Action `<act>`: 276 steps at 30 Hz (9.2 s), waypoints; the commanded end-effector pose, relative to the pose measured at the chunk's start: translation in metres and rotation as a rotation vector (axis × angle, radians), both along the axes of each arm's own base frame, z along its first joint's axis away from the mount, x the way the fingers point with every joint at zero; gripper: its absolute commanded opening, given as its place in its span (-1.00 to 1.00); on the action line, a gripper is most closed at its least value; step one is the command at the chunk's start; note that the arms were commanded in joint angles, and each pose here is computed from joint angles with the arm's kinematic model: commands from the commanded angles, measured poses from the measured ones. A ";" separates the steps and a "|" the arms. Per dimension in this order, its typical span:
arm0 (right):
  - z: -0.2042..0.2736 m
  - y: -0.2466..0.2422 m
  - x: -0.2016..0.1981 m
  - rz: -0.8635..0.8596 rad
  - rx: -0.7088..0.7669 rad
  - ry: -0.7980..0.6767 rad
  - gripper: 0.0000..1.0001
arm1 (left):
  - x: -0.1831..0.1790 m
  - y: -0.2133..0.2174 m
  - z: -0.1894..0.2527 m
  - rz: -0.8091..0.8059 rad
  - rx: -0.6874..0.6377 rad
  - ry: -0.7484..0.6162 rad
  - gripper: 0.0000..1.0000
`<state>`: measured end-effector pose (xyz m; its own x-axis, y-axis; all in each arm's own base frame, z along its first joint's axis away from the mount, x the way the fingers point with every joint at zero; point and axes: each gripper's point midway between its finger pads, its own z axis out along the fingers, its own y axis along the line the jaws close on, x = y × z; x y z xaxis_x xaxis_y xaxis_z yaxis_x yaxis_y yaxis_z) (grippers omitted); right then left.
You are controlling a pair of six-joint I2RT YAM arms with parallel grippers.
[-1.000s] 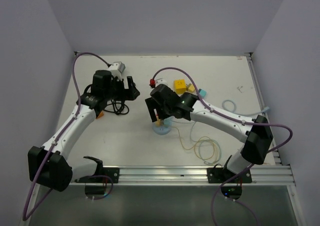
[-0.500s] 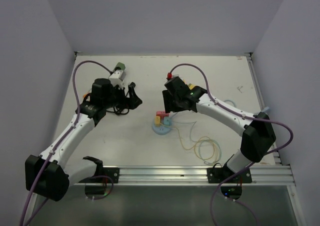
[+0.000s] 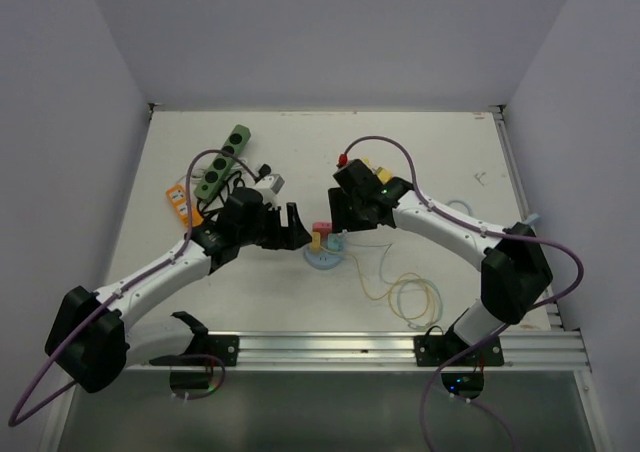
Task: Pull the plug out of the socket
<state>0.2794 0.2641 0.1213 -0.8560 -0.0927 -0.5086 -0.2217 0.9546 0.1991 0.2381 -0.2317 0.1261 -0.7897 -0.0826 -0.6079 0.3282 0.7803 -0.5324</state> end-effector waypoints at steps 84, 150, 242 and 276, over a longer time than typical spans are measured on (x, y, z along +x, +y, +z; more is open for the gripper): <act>0.087 -0.061 -0.016 -0.123 0.445 -0.426 0.35 | 0.073 -0.063 0.127 0.135 -0.027 -0.376 -1.00; 0.075 0.004 0.002 0.008 0.710 -0.397 0.26 | 0.062 -0.072 0.171 0.370 -0.581 -0.214 -1.00; 0.104 -0.108 -0.007 -0.245 0.424 -0.492 -1.00 | 0.174 -0.078 -0.029 0.067 -0.118 -0.059 0.15; 0.092 -0.049 0.024 -0.074 0.468 -0.436 -1.00 | 0.067 -0.094 0.109 0.204 -0.323 0.015 0.73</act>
